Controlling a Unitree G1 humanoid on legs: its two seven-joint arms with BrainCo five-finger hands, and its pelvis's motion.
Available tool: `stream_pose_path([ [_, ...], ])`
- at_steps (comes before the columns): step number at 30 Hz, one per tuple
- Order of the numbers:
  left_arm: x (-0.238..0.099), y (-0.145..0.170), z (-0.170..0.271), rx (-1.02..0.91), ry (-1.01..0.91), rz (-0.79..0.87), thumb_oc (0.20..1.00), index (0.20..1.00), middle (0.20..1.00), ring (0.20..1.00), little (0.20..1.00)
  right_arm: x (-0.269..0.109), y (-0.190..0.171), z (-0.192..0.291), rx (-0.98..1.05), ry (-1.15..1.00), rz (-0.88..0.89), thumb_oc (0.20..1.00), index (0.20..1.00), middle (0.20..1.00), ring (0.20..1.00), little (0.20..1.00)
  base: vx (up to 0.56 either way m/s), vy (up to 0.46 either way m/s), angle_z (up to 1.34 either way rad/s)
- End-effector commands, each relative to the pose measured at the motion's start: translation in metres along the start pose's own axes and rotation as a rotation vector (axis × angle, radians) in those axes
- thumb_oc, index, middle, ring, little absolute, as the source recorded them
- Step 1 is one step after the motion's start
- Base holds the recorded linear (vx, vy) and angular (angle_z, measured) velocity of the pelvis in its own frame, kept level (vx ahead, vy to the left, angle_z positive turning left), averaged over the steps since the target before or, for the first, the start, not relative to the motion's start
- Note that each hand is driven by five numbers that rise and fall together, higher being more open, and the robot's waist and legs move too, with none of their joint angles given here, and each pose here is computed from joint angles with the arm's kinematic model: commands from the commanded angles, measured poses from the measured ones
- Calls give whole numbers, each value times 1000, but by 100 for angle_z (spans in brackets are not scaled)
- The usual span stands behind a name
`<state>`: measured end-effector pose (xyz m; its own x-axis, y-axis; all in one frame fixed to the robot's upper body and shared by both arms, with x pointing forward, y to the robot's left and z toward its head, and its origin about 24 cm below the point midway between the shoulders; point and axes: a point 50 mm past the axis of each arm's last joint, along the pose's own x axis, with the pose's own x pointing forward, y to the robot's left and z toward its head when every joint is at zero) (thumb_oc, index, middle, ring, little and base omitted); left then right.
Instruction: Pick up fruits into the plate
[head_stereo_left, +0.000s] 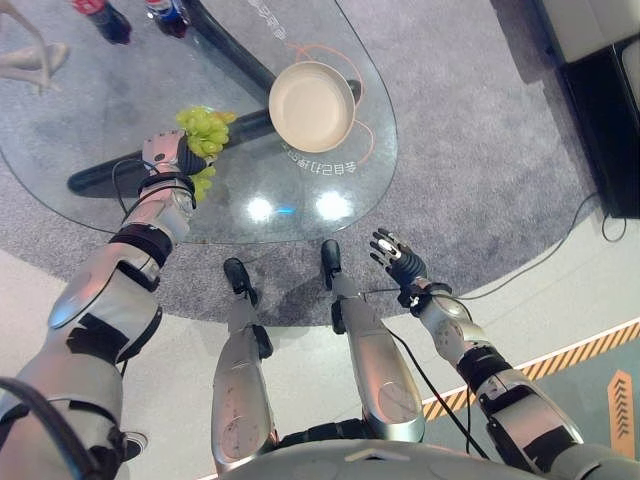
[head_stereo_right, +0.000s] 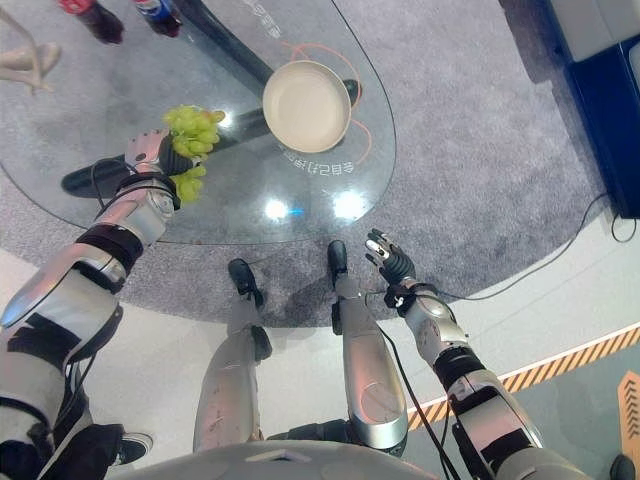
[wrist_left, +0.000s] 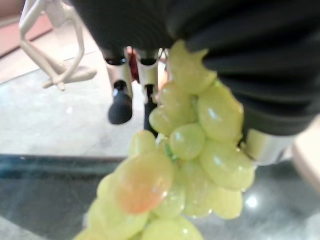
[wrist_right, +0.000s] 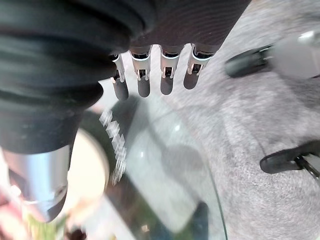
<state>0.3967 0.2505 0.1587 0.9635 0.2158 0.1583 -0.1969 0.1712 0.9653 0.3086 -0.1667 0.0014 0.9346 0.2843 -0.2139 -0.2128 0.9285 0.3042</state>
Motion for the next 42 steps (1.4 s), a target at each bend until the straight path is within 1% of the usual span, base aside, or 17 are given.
stream_pose_path([
  [1,1,26,-11,-9,-44,27,200,200,200,200,200,-6,-15,44,-158,-99,5,1000,1000,1000,1000,1000,112,31,18],
  [4,-5,32,-12,15,-95,-15,200,200,200,200,200,-10,-18,59,-215,-128,17,1000,1000,1000,1000,1000,100,17,17],
  [6,-10,39,-13,63,-156,-40,200,200,200,200,200,-13,-18,73,-301,-164,44,1000,1000,1000,1000,1000,92,35,12],
  [9,-17,47,-15,111,-218,-71,200,200,200,200,200,-18,-21,87,-361,-181,70,1000,1000,1000,1000,1000,104,34,7],
  [14,-31,61,-14,247,-331,-131,200,200,200,200,200,-28,-19,106,-493,-195,145,1000,1000,1000,1000,1000,131,32,11],
  [17,-40,66,-7,360,-413,-180,200,200,200,200,200,-35,-17,116,-567,-198,191,1000,1000,1000,1000,1000,140,4,10],
  [20,-51,67,0,472,-499,-257,200,200,200,200,200,-39,-14,125,-621,-177,240,1000,1000,1000,1000,1000,160,22,7],
  [21,-57,66,5,529,-557,-301,200,200,200,200,200,-41,-12,130,-655,-160,272,1000,1000,1000,1000,1000,159,34,4],
  [24,-68,71,24,606,-676,-352,200,200,200,200,200,-42,-9,139,-663,-104,341,1000,1000,1000,1000,1000,191,27,8],
  [25,-74,73,34,630,-741,-370,200,200,200,200,200,-42,-7,141,-637,-62,383,1000,1000,1000,1000,1000,205,18,19],
  [28,-81,73,51,654,-856,-385,200,200,200,200,200,-40,-2,137,-555,14,475,1000,1000,1000,1000,1000,162,12,16],
  [34,-100,72,87,602,-1079,-392,200,200,200,200,200,-35,9,115,-449,152,604,1000,1000,1000,1000,1000,116,12,14],
  [42,-125,64,117,549,-1298,-392,200,200,200,200,200,-29,24,87,-361,267,692,1000,1000,1000,1000,1000,60,1,7],
])
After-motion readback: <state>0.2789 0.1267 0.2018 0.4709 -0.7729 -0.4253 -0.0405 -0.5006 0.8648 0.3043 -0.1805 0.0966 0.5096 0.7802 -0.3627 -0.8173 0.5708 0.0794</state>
